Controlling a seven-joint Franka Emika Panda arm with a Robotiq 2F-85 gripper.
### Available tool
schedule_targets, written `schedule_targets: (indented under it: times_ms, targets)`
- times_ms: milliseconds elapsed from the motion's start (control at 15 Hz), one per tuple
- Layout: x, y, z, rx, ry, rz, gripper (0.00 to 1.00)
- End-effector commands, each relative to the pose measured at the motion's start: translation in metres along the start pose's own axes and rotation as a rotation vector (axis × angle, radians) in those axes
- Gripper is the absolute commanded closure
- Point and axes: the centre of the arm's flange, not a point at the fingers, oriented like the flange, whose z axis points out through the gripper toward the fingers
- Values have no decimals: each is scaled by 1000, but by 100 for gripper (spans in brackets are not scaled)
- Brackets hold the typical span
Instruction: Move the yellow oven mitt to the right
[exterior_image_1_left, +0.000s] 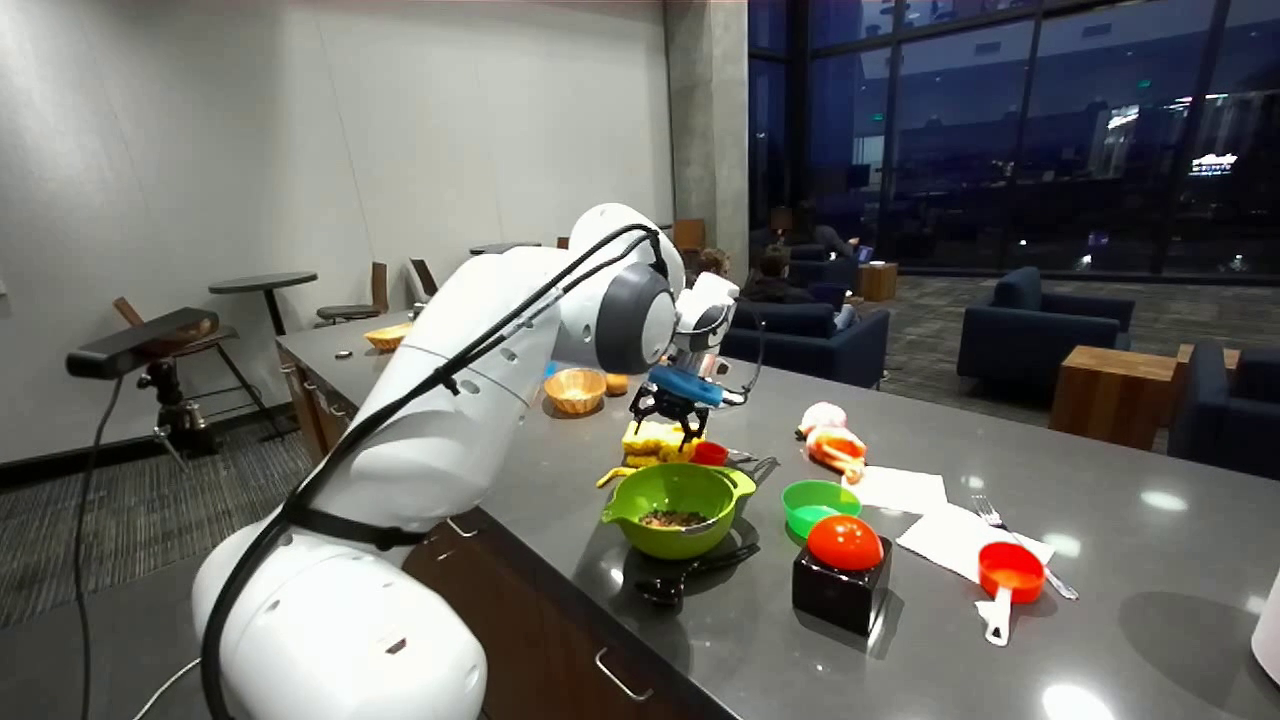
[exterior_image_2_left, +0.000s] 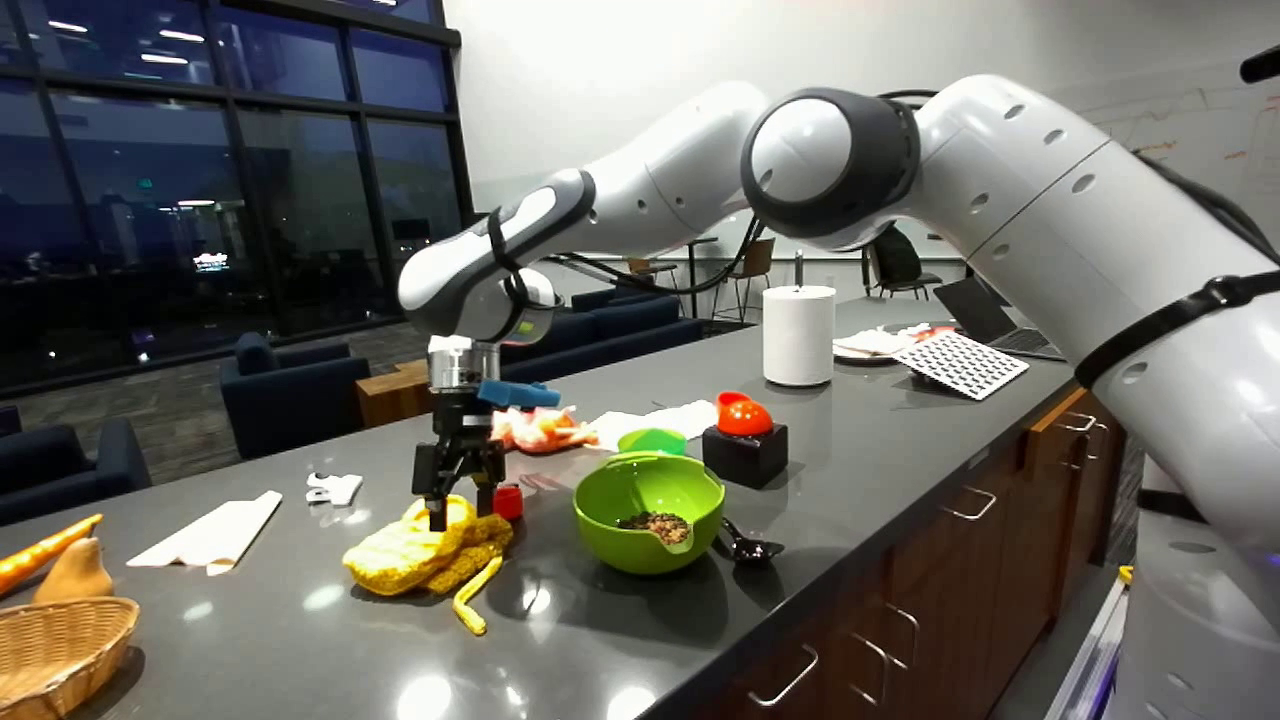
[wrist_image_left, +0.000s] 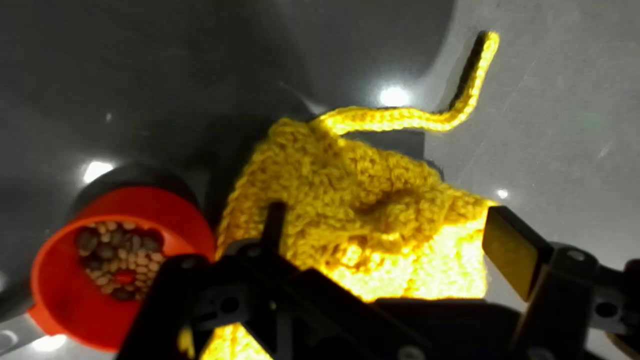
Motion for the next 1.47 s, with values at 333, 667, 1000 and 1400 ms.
schedule_targets:
  times_ms: [333,667,1000,1400]
  targets:
    - [9,8,-1,57,-27,8,39]
    - [10,7,-8,61,-6,9,79]
    - [13,6,-14,64,11,9,100]
    - [16,3,-17,59,9,4,69]
